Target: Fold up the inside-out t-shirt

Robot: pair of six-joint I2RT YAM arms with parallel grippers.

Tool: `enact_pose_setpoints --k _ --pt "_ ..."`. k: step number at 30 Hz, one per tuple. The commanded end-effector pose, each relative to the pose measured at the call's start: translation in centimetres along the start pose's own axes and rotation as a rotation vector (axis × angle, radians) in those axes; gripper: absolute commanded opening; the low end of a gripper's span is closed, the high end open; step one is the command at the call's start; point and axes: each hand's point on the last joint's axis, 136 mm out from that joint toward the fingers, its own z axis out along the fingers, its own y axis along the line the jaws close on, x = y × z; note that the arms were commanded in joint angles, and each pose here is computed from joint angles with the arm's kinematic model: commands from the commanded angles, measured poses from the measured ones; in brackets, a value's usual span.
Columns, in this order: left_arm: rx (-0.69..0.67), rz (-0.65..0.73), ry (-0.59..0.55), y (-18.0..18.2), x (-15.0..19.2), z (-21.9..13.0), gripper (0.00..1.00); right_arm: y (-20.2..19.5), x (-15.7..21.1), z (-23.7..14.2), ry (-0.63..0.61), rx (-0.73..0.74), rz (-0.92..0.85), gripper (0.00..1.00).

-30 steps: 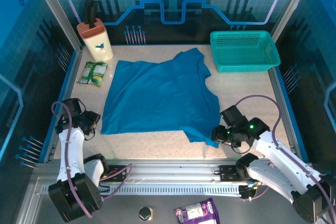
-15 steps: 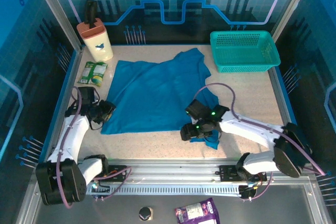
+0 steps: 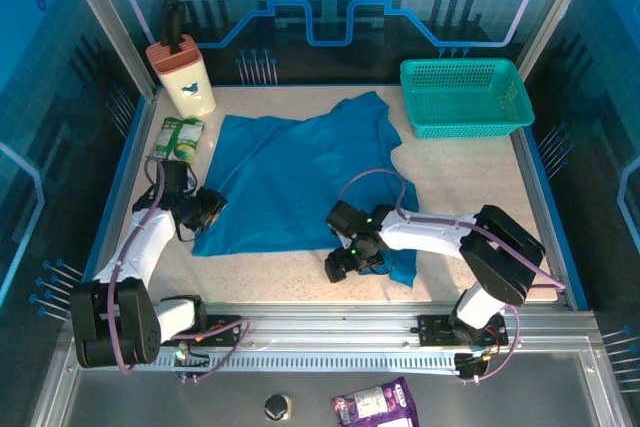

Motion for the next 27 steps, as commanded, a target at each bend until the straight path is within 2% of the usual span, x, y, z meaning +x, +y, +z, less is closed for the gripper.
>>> enact_pose_setpoints --k 1,6,11,14,19,22,27 --pt "0.019 0.048 0.005 -0.9 -0.2 -0.1 0.33 3.4 2.2 0.9 0.099 -0.138 -0.050 0.81" --pt "0.022 0.062 0.017 -1.2 -0.3 0.1 0.33 5.9 0.9 -1.3 0.047 -0.263 -0.070 0.81" --pt "0.045 0.095 0.070 -2.0 0.2 0.7 0.32 5.1 -2.6 -5.1 -0.088 -0.326 -0.040 0.81" --pt "0.050 0.126 0.111 -2.5 0.7 1.4 0.32 2.2 -4.8 -7.1 -0.182 -0.316 0.038 0.81" --pt "0.043 0.156 0.191 -3.2 1.4 3.6 0.31 -7.1 -7.3 -8.3 -0.261 -0.142 0.277 0.81" --pt "-0.047 0.159 0.203 -1.8 1.4 4.9 0.30 -11.4 -9.6 -9.0 -0.334 -0.122 0.382 0.81" --pt "-0.154 0.136 0.211 0.9 1.7 6.1 0.29 -15.4 -14.0 -10.5 -0.439 -0.085 0.407 0.80"
